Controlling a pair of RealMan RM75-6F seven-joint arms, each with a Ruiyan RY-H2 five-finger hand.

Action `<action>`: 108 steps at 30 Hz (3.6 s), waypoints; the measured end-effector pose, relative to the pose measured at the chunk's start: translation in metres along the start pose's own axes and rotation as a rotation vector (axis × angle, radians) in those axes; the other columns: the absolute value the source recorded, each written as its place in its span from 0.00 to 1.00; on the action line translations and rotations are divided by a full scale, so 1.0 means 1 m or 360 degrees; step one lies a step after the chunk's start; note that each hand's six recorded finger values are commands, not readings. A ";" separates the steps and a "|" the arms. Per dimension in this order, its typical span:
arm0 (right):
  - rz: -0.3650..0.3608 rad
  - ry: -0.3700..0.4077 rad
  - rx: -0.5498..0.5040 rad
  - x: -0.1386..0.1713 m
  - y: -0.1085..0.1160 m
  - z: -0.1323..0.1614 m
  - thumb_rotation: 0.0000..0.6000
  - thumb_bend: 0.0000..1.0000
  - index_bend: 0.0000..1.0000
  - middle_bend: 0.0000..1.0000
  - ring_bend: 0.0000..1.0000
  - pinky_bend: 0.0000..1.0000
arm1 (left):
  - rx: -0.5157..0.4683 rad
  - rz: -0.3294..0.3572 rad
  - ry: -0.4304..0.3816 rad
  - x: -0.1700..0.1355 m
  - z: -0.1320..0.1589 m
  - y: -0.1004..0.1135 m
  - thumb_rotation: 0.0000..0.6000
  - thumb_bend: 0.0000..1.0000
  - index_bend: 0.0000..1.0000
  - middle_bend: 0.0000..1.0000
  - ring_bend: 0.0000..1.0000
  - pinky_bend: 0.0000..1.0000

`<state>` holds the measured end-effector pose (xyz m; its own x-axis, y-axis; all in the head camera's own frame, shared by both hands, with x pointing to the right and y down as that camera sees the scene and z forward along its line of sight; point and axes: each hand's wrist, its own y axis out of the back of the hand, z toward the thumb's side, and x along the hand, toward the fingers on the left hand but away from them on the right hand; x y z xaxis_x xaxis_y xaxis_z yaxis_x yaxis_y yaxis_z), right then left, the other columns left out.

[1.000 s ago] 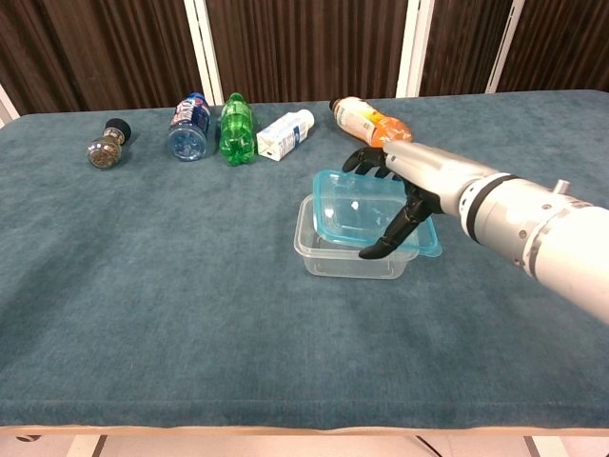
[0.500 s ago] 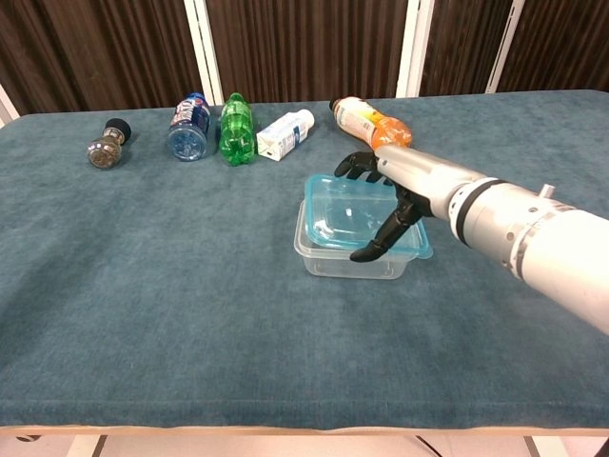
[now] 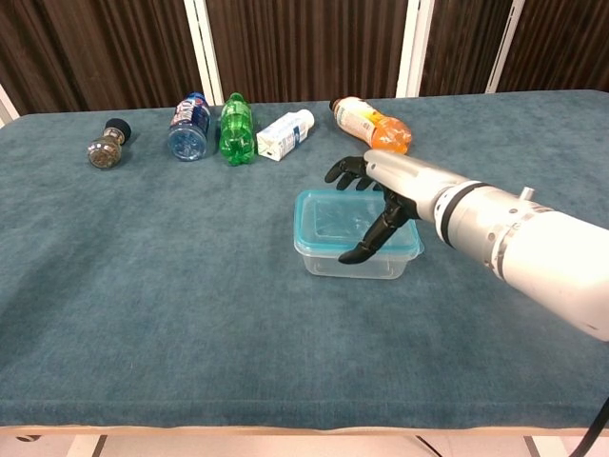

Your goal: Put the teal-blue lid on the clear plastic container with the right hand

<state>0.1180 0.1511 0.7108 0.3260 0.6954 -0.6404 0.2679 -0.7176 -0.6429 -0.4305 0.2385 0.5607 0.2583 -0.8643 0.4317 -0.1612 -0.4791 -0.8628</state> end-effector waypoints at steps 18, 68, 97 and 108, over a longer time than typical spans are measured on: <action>0.0005 0.0016 0.0046 0.003 -0.002 -0.001 1.00 0.39 0.13 0.08 0.09 0.25 | -0.0002 -0.0002 -0.0005 0.000 0.000 0.000 1.00 0.42 0.25 0.13 0.07 0.32; -0.0123 0.0178 0.0488 0.016 0.014 0.034 1.00 0.48 0.37 0.20 0.24 0.39 | -0.0001 -0.0014 -0.0009 -0.001 0.001 -0.001 1.00 0.41 0.25 0.14 0.09 0.32; 0.0019 0.0175 0.0494 0.001 -0.013 0.022 1.00 0.48 0.37 0.20 0.24 0.39 | -0.0004 -0.0021 -0.0005 -0.001 0.001 -0.001 1.00 0.41 0.25 0.14 0.10 0.32; 0.0033 0.0174 0.0487 0.004 -0.015 0.017 1.00 0.48 0.37 0.20 0.24 0.39 | -0.0003 -0.0022 -0.0004 -0.001 0.001 -0.001 1.00 0.41 0.25 0.14 0.10 0.32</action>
<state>0.1003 0.1652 0.7109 0.4282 0.6608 -0.6164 -0.0194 -0.6752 -0.7374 -0.4294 0.2402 0.5610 0.2626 -0.8573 0.4427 -0.1595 -0.4911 -0.8564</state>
